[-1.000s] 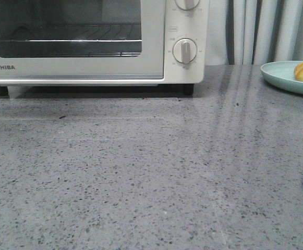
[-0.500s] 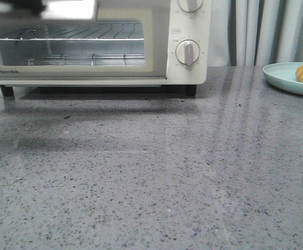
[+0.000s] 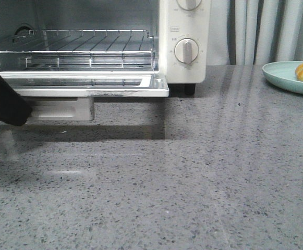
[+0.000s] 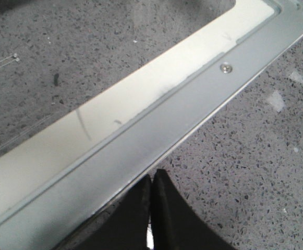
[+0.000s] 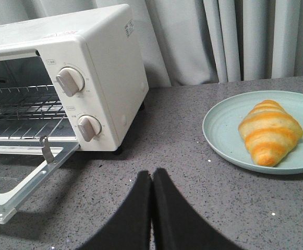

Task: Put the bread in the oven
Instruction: 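Pull the oven door handle down with the left gripper to open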

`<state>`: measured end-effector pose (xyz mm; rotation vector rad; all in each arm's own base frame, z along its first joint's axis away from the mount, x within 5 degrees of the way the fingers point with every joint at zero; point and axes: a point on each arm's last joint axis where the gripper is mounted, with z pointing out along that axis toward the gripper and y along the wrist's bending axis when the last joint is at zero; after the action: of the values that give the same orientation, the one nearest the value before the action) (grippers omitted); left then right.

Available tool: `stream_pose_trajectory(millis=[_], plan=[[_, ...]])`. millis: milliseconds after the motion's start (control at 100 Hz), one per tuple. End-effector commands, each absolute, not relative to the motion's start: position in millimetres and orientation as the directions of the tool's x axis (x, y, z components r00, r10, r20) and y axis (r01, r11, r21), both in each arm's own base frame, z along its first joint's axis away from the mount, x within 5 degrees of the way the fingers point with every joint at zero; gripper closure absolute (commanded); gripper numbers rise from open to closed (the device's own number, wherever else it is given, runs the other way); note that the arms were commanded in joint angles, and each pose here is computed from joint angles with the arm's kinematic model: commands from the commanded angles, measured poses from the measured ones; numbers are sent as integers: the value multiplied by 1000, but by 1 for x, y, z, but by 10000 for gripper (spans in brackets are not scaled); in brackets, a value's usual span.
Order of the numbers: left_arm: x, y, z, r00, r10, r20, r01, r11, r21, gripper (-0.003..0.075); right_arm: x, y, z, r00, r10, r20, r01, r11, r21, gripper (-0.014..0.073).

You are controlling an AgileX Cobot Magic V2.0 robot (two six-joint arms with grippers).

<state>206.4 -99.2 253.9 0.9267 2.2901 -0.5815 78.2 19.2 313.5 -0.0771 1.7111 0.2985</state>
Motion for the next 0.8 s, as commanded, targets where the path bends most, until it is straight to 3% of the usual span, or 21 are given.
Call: stream_pose_trajectory(millis=[0, 480, 620, 790], plan=[[215, -98, 272, -550, 385, -741, 688, 712, -140, 742, 79, 20, 331, -68, 119, -991, -239, 962, 132, 644], [202, -102, 272, -571, 429, -700, 738, 642, -208, 742, 88, 23, 332, -53, 112, -992, -246, 961, 122, 644], [187, -99, 299, -493, 389, -778, 753, 639, -158, 742, 96, 25, 337, -75, 95, -993, -240, 964, 110, 643], [147, -88, 352, -283, 328, -901, 771, 637, -10, 742, 120, 29, 368, -171, 53, -984, -208, 974, 88, 643]])
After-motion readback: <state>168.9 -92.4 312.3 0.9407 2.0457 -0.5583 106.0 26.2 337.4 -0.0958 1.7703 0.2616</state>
